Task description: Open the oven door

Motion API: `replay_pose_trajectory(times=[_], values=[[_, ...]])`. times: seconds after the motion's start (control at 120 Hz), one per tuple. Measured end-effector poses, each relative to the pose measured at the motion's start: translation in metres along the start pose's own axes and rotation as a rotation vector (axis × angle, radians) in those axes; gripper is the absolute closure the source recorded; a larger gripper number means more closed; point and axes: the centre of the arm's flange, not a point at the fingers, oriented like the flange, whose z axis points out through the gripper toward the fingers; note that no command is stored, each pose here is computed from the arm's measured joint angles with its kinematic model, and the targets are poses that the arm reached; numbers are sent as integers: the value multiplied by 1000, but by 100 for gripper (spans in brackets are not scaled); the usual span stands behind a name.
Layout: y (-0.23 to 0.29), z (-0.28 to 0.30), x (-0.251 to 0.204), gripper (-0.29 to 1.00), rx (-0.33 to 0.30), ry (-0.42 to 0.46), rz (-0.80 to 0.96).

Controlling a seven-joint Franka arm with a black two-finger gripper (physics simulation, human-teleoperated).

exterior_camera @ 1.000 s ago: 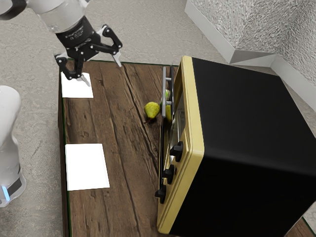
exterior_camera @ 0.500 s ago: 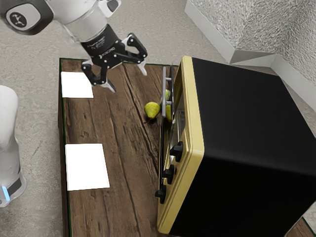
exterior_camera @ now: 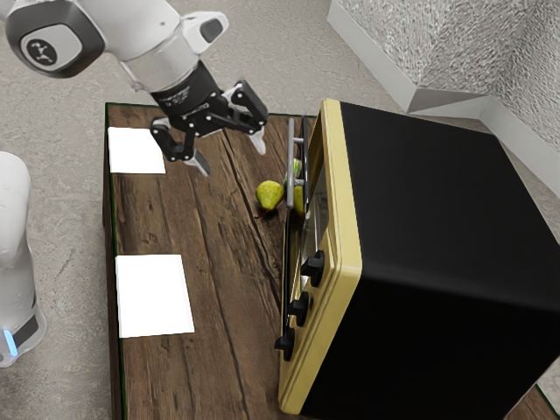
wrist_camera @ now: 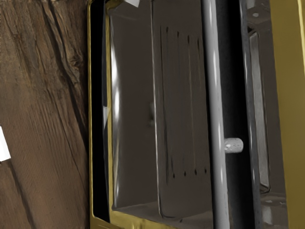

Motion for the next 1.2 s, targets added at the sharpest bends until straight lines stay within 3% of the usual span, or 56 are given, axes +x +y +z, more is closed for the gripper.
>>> replay_pose_trajectory(times=[1.2], values=[[17, 49, 85, 3, 78, -22, 29]])
